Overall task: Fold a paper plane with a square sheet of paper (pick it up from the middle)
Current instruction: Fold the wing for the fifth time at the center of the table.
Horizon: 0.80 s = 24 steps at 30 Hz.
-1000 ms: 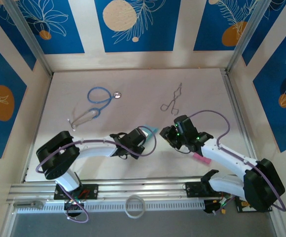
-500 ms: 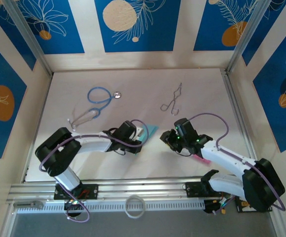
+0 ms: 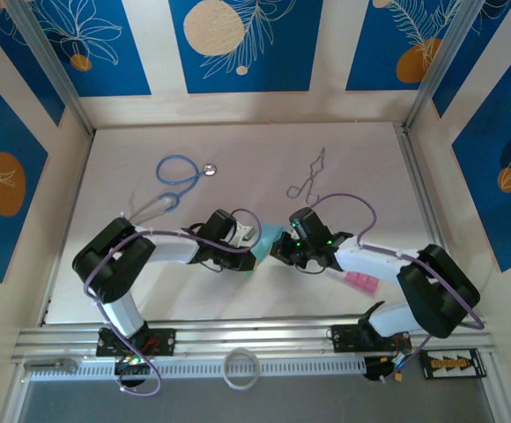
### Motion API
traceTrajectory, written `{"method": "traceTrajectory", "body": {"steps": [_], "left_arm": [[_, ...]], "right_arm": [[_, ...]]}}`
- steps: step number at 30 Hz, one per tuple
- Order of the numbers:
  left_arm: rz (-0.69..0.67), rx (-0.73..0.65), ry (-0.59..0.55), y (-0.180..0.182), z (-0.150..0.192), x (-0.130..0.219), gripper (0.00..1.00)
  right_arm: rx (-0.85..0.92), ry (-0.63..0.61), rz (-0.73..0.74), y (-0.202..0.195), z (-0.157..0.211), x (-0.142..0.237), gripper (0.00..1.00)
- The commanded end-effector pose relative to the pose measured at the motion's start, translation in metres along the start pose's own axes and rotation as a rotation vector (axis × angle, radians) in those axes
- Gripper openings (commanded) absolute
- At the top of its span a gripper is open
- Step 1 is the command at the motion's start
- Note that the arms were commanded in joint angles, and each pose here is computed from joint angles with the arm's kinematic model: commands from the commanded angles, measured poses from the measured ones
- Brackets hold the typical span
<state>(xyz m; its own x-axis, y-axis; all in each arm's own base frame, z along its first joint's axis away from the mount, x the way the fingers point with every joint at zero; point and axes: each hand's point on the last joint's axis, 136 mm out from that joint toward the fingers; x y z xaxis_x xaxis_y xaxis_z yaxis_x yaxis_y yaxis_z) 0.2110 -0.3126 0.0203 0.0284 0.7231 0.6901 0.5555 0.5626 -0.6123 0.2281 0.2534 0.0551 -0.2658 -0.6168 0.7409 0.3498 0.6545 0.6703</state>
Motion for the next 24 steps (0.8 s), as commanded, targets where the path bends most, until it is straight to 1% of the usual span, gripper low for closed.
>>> {"method": "traceTrajectory", "body": {"steps": [1,8,12,16,24], "left_arm": [[0.056,0.038,0.048,-0.002,0.007,-0.004,0.00],[0.076,0.067,0.050,0.000,0.007,-0.003,0.00],[0.084,0.078,0.051,0.002,0.007,-0.003,0.00],[0.096,0.084,0.057,0.002,0.008,-0.004,0.00],[0.113,0.090,0.056,0.002,0.007,-0.004,0.00]], "right_arm": [[0.070,0.024,-0.084,0.028,0.002,-0.008,0.08],[0.059,0.021,-0.095,0.035,-0.004,-0.022,0.06],[0.010,-0.020,-0.061,0.025,-0.016,-0.024,0.06],[-0.002,-0.011,-0.074,0.026,-0.020,-0.027,0.06],[-0.032,-0.011,-0.040,0.018,-0.026,-0.035,0.05]]}}
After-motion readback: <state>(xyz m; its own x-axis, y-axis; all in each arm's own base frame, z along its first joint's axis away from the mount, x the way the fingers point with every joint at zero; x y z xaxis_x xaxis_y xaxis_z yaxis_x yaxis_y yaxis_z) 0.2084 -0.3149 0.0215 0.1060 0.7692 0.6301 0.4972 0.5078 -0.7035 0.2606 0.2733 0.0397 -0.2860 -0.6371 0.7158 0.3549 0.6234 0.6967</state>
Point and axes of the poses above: each hand's point on the last joint's axis, 136 mm out from that joint toward the fingers, its own x axis back along the fingers, its own y axis along the line the jaws close on, z = x × y, and after that the axes turned 11 degrees about -x, right-handed
